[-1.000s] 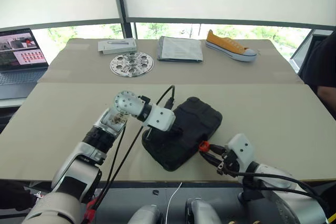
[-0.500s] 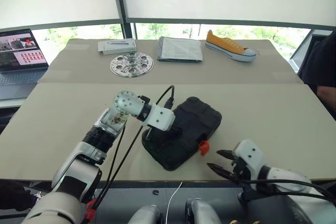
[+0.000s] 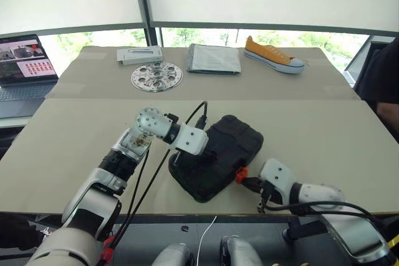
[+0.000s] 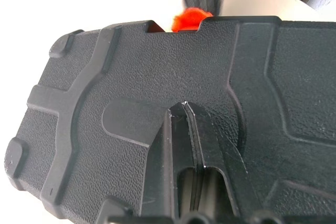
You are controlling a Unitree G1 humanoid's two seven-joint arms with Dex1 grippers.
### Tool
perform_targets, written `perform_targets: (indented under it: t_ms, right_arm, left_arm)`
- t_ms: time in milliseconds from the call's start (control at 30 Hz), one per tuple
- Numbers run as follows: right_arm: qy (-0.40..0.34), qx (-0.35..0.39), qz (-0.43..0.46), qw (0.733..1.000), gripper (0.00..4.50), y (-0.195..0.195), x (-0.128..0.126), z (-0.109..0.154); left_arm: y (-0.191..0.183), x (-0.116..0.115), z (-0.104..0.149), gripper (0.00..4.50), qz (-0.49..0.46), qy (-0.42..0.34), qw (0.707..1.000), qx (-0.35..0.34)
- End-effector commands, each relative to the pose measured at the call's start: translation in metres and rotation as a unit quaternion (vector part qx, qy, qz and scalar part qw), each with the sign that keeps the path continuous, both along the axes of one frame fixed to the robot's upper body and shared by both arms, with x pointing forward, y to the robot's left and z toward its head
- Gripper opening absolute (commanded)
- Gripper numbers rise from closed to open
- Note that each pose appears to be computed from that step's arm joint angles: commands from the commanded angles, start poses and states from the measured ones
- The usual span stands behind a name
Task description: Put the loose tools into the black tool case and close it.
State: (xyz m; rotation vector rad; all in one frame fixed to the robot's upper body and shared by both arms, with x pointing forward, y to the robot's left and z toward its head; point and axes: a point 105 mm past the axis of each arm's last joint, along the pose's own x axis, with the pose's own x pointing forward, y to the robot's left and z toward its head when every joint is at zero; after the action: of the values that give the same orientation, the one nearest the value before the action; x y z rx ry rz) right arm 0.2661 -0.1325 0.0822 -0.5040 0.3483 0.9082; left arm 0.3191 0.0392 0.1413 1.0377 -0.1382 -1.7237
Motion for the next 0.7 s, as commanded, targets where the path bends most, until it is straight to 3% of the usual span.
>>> perform_targets:
  t_ms: [33, 433, 700]
  right_arm:
    - [-0.028, 0.019, 0.016, 0.999, 0.12, 0.013, 0.008, 0.018]
    - [-0.039, 0.107, 0.051, 0.992, 0.12, 0.029, -0.012, 0.065]
    - [-0.024, 0.101, 0.034, 0.994, 0.12, 0.028, -0.009, 0.059]
  left_arm:
    - [0.010, -0.005, -0.035, 0.00, 0.007, 0.036, 0.997, 0.065]
    - [0.012, -0.005, -0.045, 0.00, 0.001, 0.023, 0.996, 0.081]
    - [0.011, -0.004, -0.047, 0.00, 0.003, 0.025, 0.997, 0.078]
